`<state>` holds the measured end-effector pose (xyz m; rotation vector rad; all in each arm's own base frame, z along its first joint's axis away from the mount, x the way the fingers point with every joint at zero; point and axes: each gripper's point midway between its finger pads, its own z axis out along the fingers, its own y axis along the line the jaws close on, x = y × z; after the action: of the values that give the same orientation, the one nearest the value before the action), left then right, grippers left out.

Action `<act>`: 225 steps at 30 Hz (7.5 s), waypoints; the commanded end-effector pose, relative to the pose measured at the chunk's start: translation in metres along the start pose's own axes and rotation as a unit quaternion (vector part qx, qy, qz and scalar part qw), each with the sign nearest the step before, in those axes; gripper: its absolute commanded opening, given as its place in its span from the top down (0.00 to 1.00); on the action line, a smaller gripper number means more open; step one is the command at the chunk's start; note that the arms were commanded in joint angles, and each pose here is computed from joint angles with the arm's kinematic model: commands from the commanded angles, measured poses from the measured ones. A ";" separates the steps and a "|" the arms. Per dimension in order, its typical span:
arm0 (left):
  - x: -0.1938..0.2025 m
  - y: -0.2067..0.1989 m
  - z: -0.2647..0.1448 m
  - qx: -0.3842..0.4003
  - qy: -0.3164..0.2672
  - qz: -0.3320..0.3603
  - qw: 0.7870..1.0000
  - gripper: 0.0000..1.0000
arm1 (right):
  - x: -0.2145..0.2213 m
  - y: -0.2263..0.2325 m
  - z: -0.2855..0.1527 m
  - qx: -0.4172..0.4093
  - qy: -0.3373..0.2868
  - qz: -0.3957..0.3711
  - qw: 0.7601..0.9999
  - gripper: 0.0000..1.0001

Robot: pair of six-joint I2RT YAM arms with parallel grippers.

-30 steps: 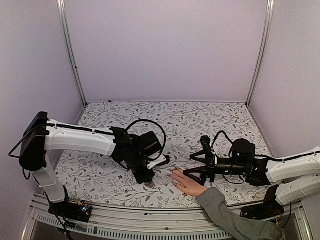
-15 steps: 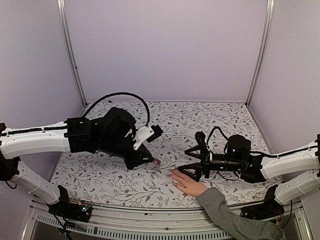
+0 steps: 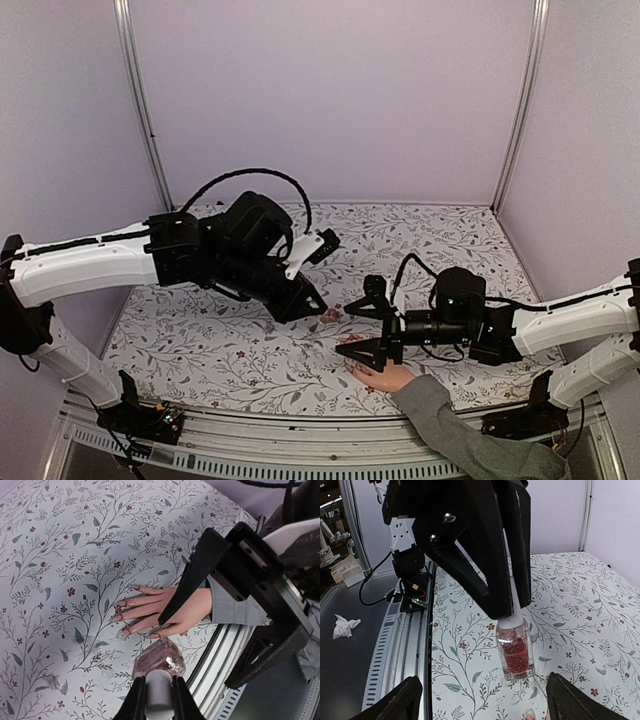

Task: Paint the nails
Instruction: Pick up the nail polish bottle from the center of the board, then unscrew the nail polish bottle.

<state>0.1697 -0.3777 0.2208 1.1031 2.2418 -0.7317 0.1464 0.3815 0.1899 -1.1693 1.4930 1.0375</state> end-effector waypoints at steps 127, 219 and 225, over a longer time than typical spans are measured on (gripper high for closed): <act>-0.069 -0.042 -0.052 0.020 -0.344 0.132 0.929 1.00 | -0.088 -0.020 0.009 0.050 -0.046 -0.008 0.998 1.00; -0.077 0.013 -0.048 -0.041 -0.345 0.059 0.936 1.00 | -0.092 -0.051 0.025 0.060 -0.023 0.024 0.998 1.00; -0.086 0.034 -0.038 -0.095 -0.336 0.019 0.937 1.00 | -0.094 -0.068 0.034 0.099 -0.022 0.023 0.995 1.00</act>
<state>0.2090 -0.3877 0.2939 0.7946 1.6075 -0.8253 0.2051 0.4170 0.2582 -1.0876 1.5263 0.9769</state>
